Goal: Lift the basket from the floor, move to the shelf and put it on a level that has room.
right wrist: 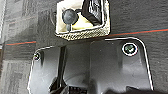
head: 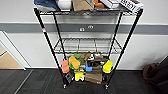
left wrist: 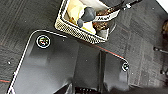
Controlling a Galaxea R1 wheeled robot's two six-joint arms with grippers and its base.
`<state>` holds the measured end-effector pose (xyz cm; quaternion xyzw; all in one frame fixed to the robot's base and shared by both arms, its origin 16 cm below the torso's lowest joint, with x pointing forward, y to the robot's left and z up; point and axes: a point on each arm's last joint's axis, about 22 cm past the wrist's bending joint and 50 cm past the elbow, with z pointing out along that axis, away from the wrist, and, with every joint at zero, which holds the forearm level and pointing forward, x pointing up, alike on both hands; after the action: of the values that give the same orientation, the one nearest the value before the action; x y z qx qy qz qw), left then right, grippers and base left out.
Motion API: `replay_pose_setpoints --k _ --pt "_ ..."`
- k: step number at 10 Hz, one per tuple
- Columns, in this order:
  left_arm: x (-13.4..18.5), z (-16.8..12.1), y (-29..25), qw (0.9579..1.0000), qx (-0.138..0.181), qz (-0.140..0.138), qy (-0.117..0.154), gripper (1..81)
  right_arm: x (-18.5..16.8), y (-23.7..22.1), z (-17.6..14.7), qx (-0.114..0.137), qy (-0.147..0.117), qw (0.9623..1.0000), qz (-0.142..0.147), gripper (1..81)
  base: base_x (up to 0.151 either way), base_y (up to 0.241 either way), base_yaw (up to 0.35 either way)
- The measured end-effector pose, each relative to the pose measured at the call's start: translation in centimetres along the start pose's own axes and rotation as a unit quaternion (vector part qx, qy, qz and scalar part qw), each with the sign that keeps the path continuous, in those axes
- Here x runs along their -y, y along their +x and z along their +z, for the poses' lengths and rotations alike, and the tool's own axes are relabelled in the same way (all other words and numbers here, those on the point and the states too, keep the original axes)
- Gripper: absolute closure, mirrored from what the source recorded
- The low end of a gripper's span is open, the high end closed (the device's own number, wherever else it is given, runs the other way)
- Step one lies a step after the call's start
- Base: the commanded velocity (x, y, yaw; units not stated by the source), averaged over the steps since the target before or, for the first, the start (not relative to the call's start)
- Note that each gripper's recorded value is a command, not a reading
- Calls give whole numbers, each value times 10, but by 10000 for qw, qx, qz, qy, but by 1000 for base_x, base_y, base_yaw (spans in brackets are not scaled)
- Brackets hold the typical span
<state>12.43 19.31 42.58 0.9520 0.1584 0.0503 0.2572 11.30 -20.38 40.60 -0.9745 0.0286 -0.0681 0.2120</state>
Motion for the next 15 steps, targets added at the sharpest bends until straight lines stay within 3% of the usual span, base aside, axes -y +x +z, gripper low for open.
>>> replay_pose_setpoints --k 2,6,10,15 --pt "12 6 0 9999 71 -39 128 10 -3 0 7 105 -15 9999 38 10 0 0 0" --pt "14 27 30 9993 -119 -319 142 10 -8 29 24 -57 0 10000 -36 10 0 0 0" --pt "19 45 66 9991 -344 -214 132 10 -21 66 43 -289 -61 9994 -152 10 0 0 0" --pt "15 77 102 9983 -571 -80 30 10 -25 89 72 -406 -27 9989 -233 10 0 0 0"
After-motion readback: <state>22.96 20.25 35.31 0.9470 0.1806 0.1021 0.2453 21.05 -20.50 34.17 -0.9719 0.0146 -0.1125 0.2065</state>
